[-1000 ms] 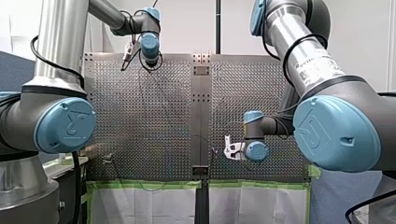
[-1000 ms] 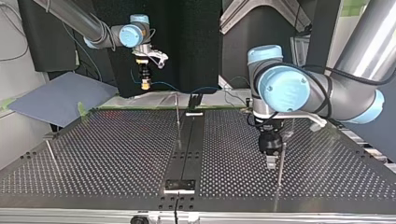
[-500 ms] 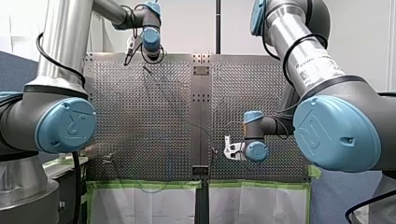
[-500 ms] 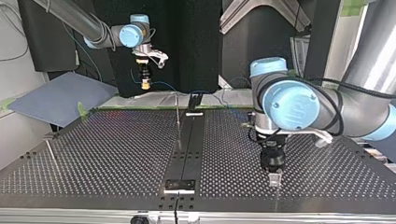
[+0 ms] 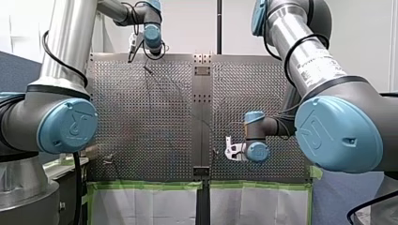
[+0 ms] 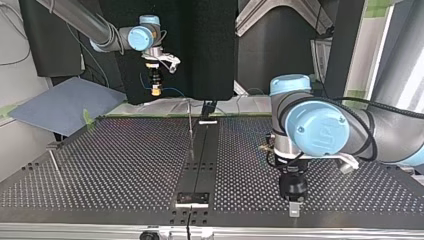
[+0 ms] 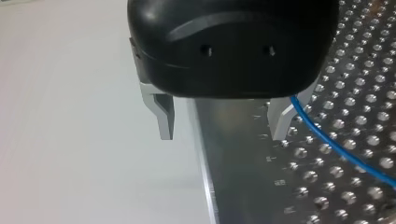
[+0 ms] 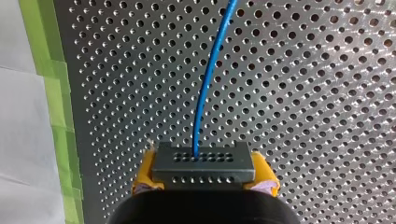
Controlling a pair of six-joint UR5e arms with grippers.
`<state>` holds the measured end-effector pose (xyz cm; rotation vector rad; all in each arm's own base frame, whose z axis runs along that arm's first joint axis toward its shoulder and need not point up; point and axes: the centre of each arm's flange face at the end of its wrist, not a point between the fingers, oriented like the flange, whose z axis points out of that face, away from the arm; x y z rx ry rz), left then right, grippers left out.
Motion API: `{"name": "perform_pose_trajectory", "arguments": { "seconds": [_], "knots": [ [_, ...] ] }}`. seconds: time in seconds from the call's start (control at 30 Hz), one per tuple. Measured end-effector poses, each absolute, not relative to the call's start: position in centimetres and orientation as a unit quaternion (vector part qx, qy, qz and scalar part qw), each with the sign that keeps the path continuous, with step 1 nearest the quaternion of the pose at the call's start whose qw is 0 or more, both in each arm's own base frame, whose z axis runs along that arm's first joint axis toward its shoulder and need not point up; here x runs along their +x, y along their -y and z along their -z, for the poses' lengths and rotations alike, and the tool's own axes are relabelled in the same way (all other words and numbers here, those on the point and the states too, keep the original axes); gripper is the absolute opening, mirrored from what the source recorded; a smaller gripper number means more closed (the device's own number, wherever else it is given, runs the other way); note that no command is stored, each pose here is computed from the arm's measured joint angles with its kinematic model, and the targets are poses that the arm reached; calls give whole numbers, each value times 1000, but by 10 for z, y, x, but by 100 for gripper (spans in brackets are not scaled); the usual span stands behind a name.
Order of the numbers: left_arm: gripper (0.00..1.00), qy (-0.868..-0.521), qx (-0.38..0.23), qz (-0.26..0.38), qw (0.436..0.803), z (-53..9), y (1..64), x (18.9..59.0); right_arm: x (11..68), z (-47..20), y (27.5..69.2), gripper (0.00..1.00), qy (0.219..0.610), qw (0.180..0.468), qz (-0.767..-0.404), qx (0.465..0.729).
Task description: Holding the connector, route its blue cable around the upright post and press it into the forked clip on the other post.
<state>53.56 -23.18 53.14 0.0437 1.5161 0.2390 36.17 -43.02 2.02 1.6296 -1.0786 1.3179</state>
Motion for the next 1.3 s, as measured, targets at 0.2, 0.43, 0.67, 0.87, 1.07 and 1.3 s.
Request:
{"name": "perform_pose_trajectory", "arguments": {
  "seconds": [0.2,0.43,0.67,0.87,1.07,1.3],
  "knots": [
    [100,-701,24,-104,705,-515,235,536,361,-20,430,0,424,382,-513,641],
    [100,-710,25,-104,696,-490,233,536,361,-20,430,0,425,382,-512,641],
    [100,-727,32,-106,677,-453,234,536,361,-20,429,0,424,381,-513,642],
    [100,-746,50,-119,653,-419,243,540,361,-20,428,0,424,381,-512,643],
    [100,-751,55,-124,647,-412,248,537,362,-20,428,0,424,381,-512,643],
    [100,-760,71,-136,631,-395,256,529,362,-20,428,0,424,381,-512,642]
  ]
}}
